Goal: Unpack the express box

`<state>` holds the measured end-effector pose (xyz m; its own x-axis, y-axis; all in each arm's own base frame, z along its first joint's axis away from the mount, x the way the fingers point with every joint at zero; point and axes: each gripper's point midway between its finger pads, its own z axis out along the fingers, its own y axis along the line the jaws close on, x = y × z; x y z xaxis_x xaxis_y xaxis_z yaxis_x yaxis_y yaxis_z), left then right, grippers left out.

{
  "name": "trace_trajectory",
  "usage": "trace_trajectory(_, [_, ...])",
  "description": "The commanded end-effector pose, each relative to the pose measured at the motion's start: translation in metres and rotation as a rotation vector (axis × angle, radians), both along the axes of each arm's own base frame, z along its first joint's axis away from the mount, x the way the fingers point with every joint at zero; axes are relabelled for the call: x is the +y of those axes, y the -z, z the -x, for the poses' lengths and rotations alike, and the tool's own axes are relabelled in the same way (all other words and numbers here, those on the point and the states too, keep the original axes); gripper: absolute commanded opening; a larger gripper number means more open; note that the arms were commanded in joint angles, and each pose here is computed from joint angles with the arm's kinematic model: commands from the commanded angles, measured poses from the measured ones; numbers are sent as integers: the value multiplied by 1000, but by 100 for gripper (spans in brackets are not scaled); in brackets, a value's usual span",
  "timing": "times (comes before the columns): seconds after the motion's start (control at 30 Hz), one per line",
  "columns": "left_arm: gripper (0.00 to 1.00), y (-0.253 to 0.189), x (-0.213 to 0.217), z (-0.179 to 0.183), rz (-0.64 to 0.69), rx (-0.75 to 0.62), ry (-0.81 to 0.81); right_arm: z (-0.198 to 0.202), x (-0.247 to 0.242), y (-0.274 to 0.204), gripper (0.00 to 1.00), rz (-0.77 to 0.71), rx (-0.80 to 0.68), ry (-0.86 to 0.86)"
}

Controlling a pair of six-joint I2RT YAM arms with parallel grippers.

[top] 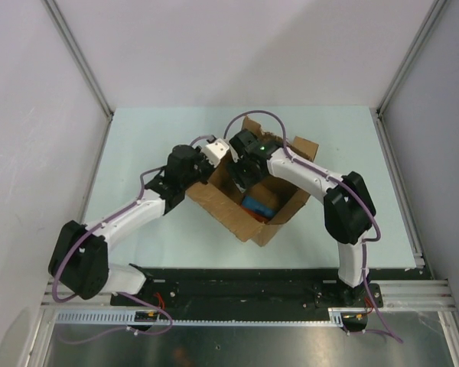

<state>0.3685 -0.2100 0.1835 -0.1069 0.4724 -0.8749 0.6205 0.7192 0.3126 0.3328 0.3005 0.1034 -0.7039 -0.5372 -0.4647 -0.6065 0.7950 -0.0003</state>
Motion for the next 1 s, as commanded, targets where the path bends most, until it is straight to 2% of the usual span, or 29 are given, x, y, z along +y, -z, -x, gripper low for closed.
trace_trajectory(0.0, [0,-17,5,-23,-85,-166,36,-18,8,-26,62,-24,-70,-6])
trace_trajectory(0.3, [0,-84,17,-45,-65,-404,-1,-30,10,-74,62,-122,-166,-39])
trace_trajectory(0.5, [0,-109,18,-41,-26,-506,-4,-16,-4,-62,60,-93,-165,-73])
trace_trajectory(0.8, [0,-98,18,-27,9,-494,24,-19,-3,-38,66,-15,-205,-62])
trace_trajectory(0.97, [0,-90,13,-24,14,-475,59,-38,-3,-2,67,72,-210,-72])
